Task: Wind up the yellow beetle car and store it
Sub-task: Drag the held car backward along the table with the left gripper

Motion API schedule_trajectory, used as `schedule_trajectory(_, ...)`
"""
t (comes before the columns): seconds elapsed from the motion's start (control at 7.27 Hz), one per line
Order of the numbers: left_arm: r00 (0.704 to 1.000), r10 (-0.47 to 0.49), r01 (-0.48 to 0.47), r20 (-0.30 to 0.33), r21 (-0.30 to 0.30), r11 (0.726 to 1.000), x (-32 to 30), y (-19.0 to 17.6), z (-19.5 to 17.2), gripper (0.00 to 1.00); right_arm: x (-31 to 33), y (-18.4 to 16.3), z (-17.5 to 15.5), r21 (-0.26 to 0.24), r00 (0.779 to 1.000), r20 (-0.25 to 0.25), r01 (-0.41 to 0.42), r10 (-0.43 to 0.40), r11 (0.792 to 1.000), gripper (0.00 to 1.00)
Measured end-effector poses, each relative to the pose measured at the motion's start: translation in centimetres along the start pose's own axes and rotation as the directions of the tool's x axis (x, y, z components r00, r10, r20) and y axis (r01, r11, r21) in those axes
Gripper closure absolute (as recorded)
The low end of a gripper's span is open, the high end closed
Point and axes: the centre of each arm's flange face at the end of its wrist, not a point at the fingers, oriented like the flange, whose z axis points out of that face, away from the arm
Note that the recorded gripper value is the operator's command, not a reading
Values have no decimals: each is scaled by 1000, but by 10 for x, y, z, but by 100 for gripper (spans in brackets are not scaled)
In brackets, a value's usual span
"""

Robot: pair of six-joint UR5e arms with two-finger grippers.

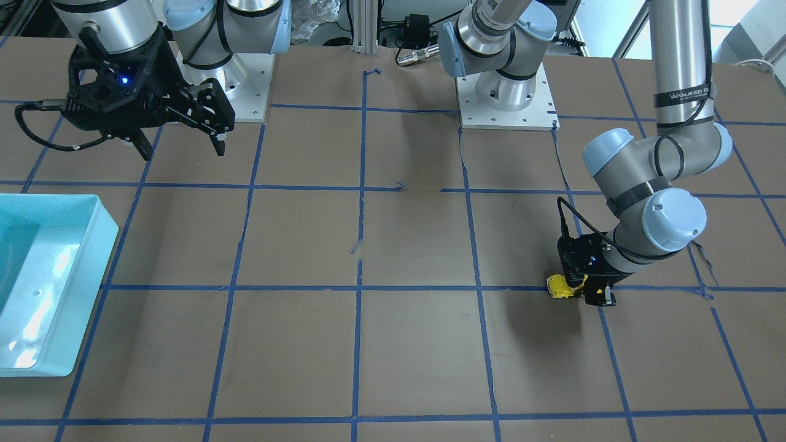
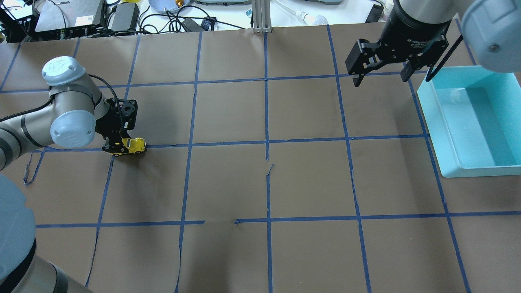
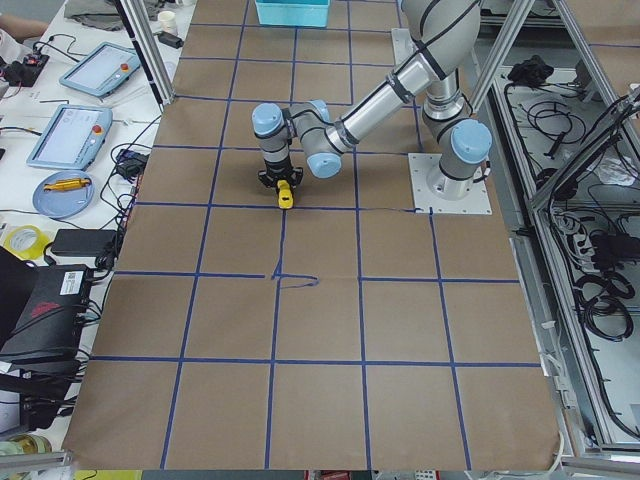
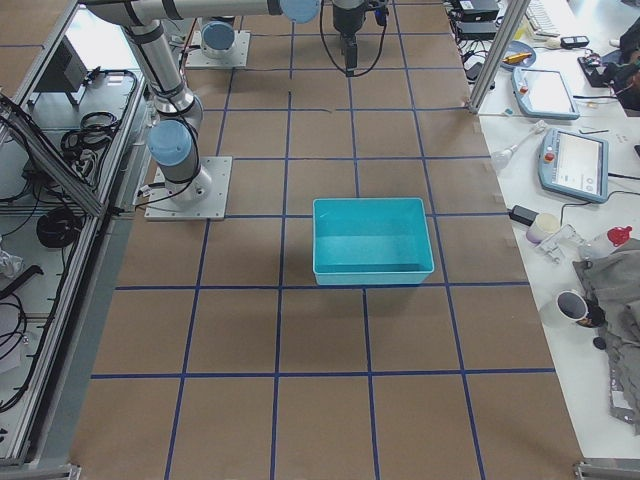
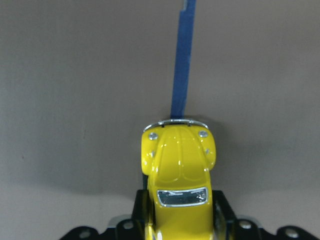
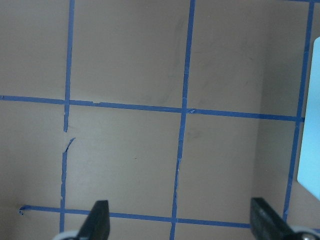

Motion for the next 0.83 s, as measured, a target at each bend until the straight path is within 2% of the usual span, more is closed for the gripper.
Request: schedule_trajectory(0.83,1000,2,-2,0,2,1000,1,11,3,74,0,0,0,0,1000,0,0,0,1000,0)
